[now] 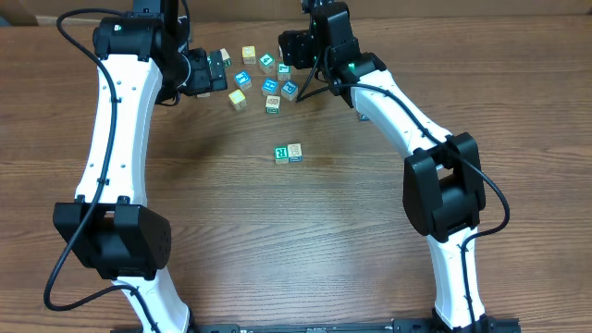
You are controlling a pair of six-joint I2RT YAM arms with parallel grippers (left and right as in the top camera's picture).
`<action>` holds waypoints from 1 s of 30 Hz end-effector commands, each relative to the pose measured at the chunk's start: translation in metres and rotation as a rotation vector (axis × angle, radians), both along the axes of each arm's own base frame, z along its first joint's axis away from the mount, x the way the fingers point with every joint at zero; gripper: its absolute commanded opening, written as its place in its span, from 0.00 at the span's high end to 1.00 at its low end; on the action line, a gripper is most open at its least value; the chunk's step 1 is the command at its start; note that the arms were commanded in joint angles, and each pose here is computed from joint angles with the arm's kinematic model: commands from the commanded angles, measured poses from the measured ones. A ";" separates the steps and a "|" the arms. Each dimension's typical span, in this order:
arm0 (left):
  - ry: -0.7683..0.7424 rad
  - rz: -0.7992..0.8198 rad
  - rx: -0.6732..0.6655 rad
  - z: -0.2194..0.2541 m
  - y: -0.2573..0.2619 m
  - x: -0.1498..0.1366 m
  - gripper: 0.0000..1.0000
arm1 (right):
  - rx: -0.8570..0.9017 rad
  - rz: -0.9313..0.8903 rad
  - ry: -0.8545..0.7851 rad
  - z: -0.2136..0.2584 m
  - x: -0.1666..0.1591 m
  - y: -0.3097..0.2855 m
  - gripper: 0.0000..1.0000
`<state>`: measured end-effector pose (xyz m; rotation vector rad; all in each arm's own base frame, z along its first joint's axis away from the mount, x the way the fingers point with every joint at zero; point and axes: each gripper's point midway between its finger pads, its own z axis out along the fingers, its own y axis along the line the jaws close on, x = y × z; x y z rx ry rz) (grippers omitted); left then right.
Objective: Form a horizontal line
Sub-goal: 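Lower the right gripper onto the blue P block and close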
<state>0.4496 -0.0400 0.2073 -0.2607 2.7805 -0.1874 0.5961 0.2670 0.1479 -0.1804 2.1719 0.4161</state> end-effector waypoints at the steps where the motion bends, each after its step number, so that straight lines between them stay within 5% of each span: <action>1: -0.001 0.005 0.003 0.000 -0.002 0.001 0.00 | 0.001 0.035 0.010 -0.009 -0.003 0.009 0.17; 19: -0.001 0.005 0.003 0.000 -0.002 0.001 0.00 | -0.061 0.118 0.024 -0.084 -0.006 0.045 0.18; 30: -0.001 0.005 0.003 0.000 -0.002 0.001 0.00 | -0.070 0.116 0.040 -0.088 -0.008 0.043 0.43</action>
